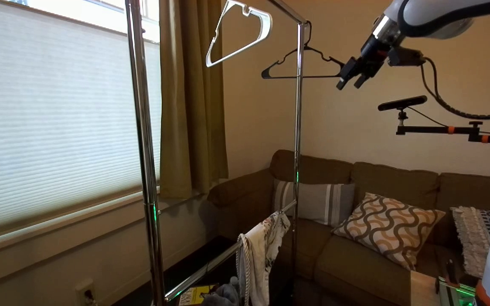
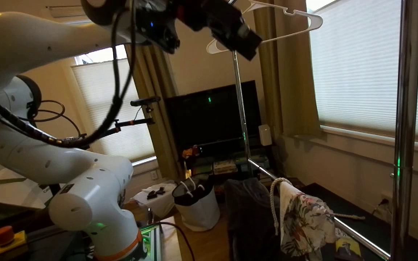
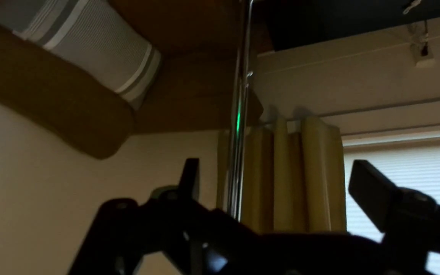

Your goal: Move the black hanger from the right to the left on the top rod

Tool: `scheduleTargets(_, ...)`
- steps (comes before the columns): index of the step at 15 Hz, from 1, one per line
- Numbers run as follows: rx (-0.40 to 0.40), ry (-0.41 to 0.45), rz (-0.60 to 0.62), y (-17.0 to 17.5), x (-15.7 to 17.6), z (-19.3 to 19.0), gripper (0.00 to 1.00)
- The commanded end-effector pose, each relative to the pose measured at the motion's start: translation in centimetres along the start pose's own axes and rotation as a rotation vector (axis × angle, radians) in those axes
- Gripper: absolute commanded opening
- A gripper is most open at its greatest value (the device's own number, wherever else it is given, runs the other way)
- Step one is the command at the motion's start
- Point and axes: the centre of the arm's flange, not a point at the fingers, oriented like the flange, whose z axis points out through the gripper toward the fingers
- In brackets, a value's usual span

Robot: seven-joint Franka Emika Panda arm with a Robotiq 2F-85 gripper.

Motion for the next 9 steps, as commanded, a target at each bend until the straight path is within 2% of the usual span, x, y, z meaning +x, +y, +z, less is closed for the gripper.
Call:
scheduleTargets(1, -0.026, 0.038, -0.029, 1.3, 0.8, -1.8, 1.00)
scheduleTargets(4, -0.060, 0.092, -0.057, 3.4, 1.5, -4.5, 1.00)
scheduleTargets(5, -0.025, 0.108, -0.042, 3.8, 2.0, -5.2, 1.00)
scheduleTargets(9, -0.020, 0.158, -0.051, 10.0, 3.7, -8.4, 1.00)
